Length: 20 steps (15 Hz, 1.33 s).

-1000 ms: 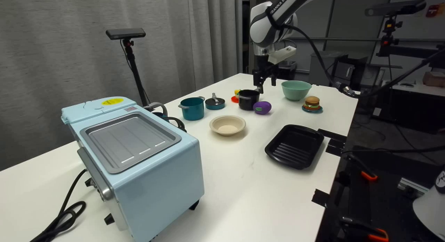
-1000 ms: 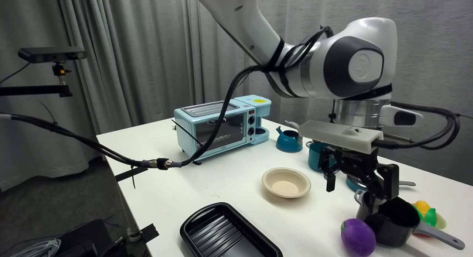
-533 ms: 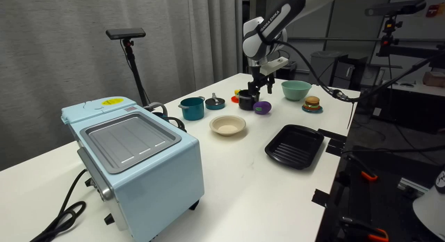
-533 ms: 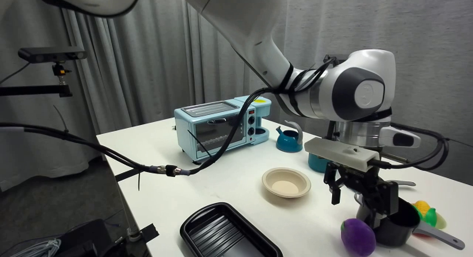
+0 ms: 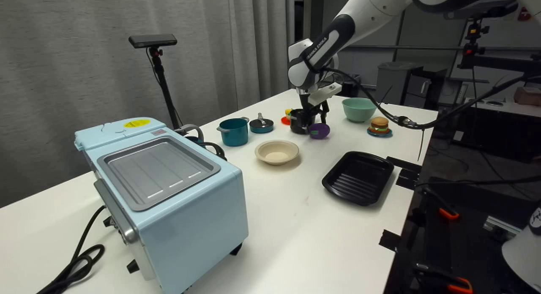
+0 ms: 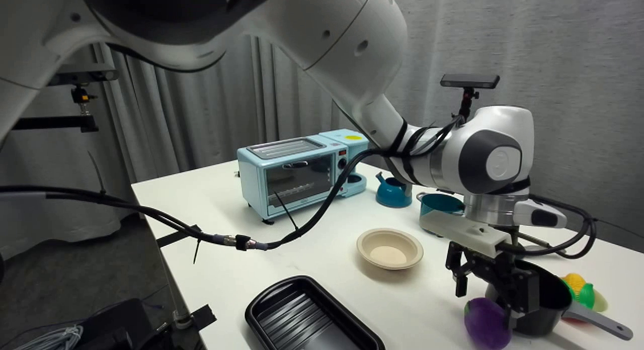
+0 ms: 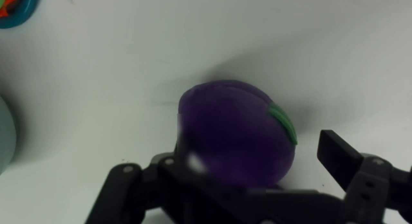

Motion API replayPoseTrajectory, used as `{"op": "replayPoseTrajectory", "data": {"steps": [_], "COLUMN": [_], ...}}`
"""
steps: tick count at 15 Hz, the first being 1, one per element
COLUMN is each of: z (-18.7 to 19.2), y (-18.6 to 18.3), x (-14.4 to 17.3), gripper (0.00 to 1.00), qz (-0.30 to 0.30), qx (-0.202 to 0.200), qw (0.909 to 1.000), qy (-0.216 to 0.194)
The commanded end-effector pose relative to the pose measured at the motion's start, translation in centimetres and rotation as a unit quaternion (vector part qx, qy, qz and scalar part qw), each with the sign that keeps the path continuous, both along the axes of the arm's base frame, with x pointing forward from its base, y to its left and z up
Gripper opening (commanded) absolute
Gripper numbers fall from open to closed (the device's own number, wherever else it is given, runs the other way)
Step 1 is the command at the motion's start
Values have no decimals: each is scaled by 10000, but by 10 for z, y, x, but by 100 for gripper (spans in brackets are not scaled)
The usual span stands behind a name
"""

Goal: Pick up the purple plush toy and put it on the bowl

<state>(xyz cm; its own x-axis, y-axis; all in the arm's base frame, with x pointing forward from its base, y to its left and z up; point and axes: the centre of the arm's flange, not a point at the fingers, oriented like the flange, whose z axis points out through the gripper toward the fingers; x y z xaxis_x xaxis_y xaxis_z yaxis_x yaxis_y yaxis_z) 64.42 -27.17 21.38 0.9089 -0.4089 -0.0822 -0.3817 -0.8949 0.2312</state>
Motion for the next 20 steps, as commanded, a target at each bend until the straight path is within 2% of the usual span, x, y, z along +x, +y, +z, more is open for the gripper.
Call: {"op": "replayPoseTrajectory", "data": {"steps": [1,3,5,10,14,20], "z": [-13,-15,-6,45,102,166], "y": [-9,-9,-5,23,58,111], "x": [17,15,11,-3,-1,20], "gripper": [72,67,51,17,5,7], "qz": [-155,-191,-169,97,409,862], "qx": [3,33,81,81,88,249], "qw": [9998,9996,9997,9997,9967,9847], "qy": [156,208,185,-222,-696,-1492]}}
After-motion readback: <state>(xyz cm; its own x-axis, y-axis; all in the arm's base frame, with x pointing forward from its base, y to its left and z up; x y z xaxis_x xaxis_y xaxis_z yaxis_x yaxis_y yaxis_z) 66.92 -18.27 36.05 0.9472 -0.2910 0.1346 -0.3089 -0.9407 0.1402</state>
